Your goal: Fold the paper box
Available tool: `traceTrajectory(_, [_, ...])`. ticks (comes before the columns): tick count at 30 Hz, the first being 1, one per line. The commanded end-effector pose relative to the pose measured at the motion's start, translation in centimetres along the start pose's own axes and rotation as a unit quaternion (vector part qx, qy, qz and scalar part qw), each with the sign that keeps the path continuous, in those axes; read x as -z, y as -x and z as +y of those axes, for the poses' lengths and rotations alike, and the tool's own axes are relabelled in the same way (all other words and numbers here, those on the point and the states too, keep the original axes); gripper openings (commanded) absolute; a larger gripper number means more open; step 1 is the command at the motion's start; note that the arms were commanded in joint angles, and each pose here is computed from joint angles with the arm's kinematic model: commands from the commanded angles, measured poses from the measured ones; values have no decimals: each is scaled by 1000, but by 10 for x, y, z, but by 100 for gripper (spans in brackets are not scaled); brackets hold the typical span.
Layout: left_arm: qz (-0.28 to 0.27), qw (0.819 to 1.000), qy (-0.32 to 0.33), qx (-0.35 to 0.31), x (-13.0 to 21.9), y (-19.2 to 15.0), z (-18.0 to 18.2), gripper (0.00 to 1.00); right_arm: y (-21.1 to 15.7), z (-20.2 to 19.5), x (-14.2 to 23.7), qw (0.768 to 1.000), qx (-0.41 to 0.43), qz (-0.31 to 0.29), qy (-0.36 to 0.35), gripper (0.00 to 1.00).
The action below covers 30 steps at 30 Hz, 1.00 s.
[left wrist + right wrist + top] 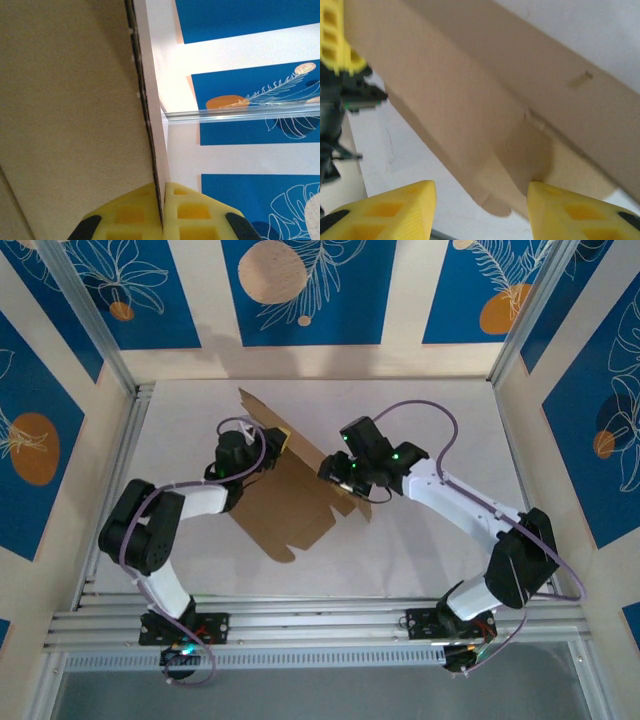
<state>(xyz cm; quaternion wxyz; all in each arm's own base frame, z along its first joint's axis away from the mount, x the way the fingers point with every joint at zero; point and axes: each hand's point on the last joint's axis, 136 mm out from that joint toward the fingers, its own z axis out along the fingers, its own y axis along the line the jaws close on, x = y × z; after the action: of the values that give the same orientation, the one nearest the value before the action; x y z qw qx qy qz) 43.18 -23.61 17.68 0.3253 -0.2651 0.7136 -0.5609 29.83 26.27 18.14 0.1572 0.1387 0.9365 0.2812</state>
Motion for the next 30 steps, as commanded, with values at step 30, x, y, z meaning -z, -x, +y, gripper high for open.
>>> traceTrajectory(30, [-123, 991, 33, -33, 13, 35, 9, 0, -28, -17, 21, 994, 57, 92, 26, 50])
